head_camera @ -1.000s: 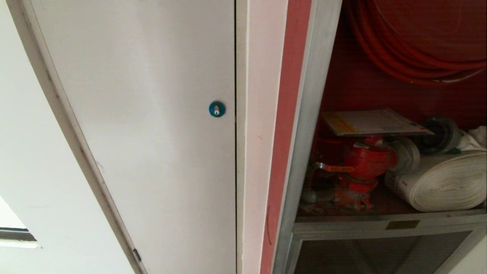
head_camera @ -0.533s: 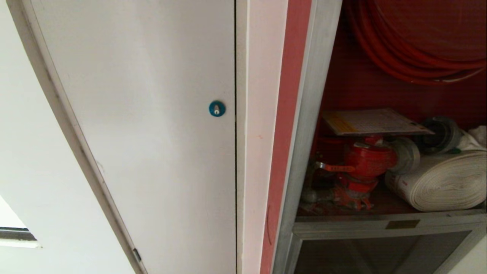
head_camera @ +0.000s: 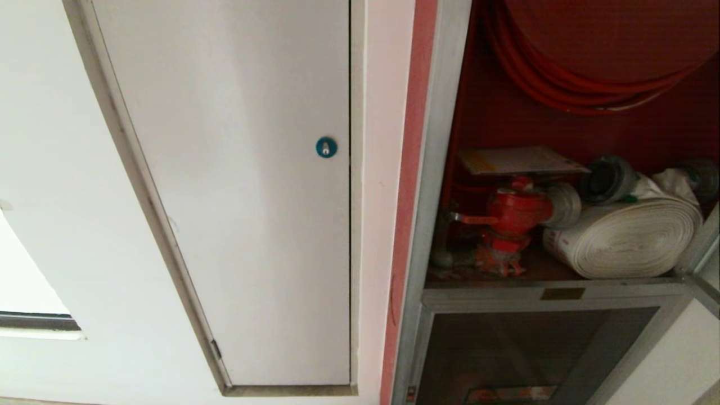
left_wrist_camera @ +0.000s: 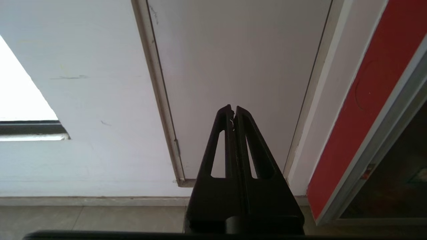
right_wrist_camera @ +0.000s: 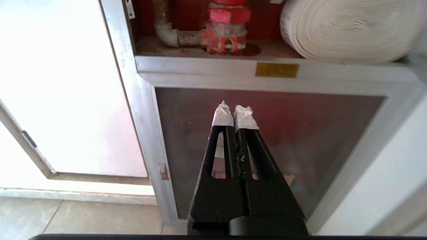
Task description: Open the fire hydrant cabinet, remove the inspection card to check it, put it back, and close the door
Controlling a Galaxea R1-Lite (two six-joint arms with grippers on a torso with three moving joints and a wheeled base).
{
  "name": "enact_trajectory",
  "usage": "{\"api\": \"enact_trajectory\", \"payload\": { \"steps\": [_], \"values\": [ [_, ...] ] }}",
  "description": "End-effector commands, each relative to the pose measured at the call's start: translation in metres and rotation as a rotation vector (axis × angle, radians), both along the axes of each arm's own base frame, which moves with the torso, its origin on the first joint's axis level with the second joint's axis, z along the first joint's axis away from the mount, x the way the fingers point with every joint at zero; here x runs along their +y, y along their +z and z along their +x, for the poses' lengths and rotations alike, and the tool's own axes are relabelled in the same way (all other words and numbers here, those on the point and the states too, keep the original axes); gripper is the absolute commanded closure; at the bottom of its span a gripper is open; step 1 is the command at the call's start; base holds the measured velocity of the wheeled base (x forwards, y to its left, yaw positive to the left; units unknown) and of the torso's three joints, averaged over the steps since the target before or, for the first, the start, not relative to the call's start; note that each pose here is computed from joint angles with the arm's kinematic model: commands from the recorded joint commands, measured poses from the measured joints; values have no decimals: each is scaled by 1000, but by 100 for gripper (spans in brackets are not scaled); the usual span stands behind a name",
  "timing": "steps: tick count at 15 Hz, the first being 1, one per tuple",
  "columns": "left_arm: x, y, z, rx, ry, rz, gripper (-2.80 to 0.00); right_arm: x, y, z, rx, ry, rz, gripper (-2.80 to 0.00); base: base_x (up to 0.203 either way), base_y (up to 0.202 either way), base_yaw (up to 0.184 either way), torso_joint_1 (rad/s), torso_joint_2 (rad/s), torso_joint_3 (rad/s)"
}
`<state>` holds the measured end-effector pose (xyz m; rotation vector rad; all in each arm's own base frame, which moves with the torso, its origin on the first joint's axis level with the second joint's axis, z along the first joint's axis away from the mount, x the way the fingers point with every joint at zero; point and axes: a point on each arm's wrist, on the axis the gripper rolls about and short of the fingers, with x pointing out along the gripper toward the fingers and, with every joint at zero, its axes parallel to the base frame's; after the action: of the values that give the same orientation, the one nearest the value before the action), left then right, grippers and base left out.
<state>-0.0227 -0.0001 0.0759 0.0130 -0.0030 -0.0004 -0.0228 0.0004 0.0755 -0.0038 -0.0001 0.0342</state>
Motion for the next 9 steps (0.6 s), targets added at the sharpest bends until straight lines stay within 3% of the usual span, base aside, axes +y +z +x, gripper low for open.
{"api": "enact_trajectory", "payload": {
  "steps": [1,9],
  "values": [
    [0,0,0,1,0,-1,0,0,0,0,3,1,1,0,-193,0,3,6,2,2],
    [0,-1,0,3,0,-1,0,0,0,0,3,1,-1,0,-197,0,0,2,2,1]
  ]
}}
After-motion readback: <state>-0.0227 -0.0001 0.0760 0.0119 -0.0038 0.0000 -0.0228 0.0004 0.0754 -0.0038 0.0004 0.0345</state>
